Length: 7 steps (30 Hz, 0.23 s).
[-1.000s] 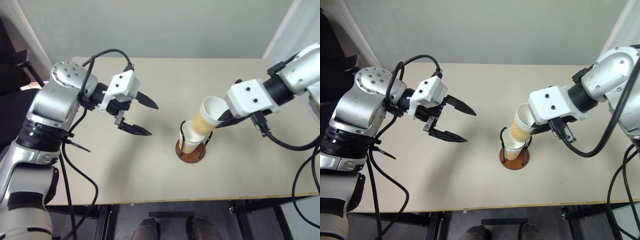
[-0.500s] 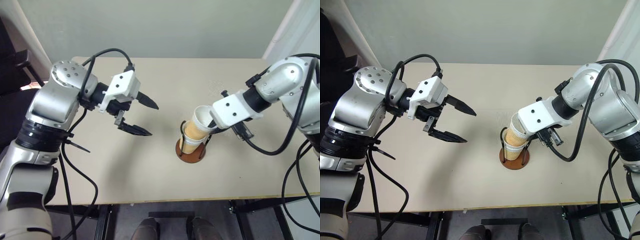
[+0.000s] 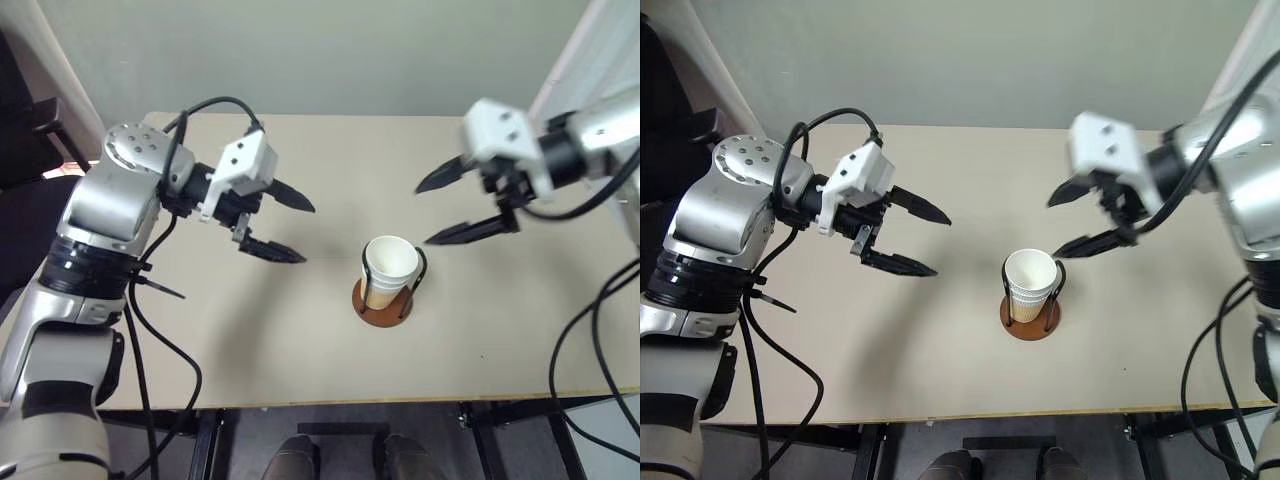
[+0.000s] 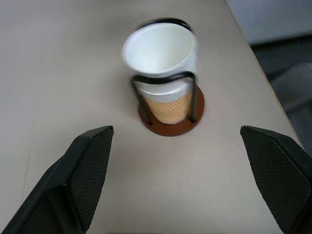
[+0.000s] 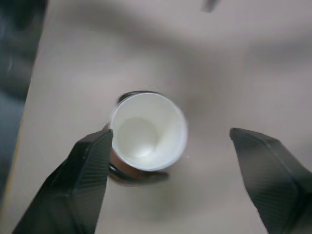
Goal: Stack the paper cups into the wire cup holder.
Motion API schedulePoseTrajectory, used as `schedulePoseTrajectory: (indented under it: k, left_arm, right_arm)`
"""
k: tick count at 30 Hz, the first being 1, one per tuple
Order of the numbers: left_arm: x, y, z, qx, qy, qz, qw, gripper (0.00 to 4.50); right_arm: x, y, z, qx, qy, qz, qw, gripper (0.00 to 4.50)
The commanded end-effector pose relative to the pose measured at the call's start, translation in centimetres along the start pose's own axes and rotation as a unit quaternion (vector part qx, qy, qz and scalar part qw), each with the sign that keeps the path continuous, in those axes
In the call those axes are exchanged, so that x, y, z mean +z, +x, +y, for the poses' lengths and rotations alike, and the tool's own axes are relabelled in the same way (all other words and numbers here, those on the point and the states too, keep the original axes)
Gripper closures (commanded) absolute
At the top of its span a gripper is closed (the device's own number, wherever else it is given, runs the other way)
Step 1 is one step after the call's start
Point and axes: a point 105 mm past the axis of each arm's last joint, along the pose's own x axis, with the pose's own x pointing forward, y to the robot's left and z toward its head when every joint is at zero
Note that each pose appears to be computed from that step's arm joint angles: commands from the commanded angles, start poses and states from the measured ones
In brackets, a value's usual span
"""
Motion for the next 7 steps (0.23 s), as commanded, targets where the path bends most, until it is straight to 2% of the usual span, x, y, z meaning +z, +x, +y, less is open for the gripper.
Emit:
schedulePoseTrajectory:
  k: [1, 5, 7]
  left_arm:
    - [0.5, -2.6, 1.7, 0.073, -0.027, -0.029, 0.997, 0.0]
    - [-2.7, -4.6, 2.3, 0.138, -0.083, -0.016, 0.987, 0.0]
    - [-3.6, -5.3, 2.7, 0.162, -0.102, -0.012, 0.981, 0.0]
  right_arm:
    - [-1.2, -2.9, -0.8, -0.068, 0.081, -0.038, 0.994, 0.71]
    - [-5.0, -3.7, -0.4, -0.125, 0.151, -0.028, 0.98, 0.71]
    - [-5.8, -3.9, -0.1, -0.144, 0.163, -0.027, 0.976, 0.71]
